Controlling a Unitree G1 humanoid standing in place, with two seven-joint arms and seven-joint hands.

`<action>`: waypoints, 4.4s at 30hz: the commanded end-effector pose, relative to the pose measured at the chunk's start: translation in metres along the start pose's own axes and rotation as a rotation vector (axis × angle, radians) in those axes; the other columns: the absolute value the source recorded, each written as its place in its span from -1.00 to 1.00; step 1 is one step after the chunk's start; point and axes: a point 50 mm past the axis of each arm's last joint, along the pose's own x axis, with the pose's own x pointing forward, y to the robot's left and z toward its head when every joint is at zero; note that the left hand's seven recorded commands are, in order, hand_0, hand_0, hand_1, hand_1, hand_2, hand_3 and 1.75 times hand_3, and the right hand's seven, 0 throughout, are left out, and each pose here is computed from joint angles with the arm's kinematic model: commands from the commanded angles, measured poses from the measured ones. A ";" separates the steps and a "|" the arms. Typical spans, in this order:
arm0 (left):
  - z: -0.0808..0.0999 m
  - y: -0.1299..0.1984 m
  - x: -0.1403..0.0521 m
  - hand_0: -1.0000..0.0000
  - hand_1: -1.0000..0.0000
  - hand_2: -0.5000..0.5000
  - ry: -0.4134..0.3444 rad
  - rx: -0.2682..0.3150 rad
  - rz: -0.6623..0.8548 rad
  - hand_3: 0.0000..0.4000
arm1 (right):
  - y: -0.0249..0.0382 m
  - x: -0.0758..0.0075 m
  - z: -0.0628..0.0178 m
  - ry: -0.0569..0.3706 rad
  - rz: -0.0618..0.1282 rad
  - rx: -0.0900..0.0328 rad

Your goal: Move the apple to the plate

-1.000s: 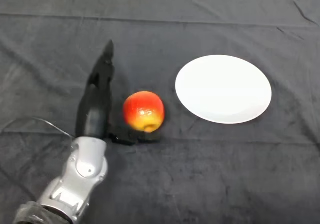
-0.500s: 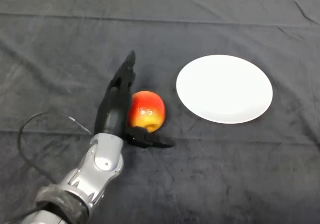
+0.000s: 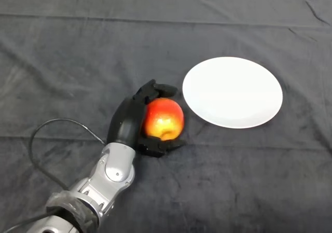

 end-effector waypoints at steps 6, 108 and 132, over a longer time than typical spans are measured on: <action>0.011 0.011 0.013 -1.00 -1.00 0.00 -0.045 0.040 0.003 1.00 | 0.0065 0.0040 0.0049 -0.011 0.013 0.010; 0.078 -0.052 0.044 0.71 1.00 -0.15 -0.074 0.196 -0.251 -0.71 | 0.0064 0.0041 0.0052 -0.012 0.016 0.015; 0.078 -0.032 0.052 1.00 1.00 0.00 -0.094 0.153 -0.160 -1.00 | 0.0064 0.0042 0.0053 -0.012 0.016 0.015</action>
